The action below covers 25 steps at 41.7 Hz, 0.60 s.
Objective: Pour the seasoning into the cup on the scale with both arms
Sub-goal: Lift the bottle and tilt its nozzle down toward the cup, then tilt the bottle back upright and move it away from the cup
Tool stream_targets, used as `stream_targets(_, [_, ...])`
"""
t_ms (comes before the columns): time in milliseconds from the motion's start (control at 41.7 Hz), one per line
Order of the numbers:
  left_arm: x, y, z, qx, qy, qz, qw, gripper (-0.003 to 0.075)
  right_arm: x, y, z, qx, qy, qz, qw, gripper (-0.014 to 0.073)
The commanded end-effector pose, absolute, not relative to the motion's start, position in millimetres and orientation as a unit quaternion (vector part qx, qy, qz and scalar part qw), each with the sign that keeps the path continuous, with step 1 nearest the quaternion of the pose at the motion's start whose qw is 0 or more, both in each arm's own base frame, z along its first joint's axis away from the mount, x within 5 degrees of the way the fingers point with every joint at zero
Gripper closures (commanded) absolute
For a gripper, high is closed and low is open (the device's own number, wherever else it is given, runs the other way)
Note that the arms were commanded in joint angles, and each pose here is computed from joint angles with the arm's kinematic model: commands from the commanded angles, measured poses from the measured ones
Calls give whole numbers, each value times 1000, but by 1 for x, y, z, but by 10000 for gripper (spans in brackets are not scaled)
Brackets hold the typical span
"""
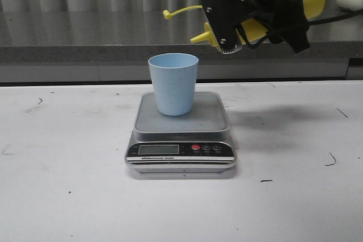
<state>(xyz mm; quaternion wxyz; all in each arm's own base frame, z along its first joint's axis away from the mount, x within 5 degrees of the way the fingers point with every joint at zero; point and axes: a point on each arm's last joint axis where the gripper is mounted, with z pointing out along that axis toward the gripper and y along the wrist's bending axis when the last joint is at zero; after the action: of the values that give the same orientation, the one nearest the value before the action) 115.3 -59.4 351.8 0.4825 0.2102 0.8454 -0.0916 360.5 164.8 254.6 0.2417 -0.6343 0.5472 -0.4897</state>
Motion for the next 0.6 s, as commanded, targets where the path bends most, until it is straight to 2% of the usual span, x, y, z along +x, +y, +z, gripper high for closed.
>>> stream_targets(0, [116,-62,366,207,821,-109,520,373,359,161,293,-596,534,-530,281,263])
stream_targets(311, [116,-62,365,207,823,-108,518,373,355,158,302,-459,655,-447,400,263])
stream_targets(575, [116,-62,366,207,822,-109,520,373,333,134,346,-379,726,-320,477,263])
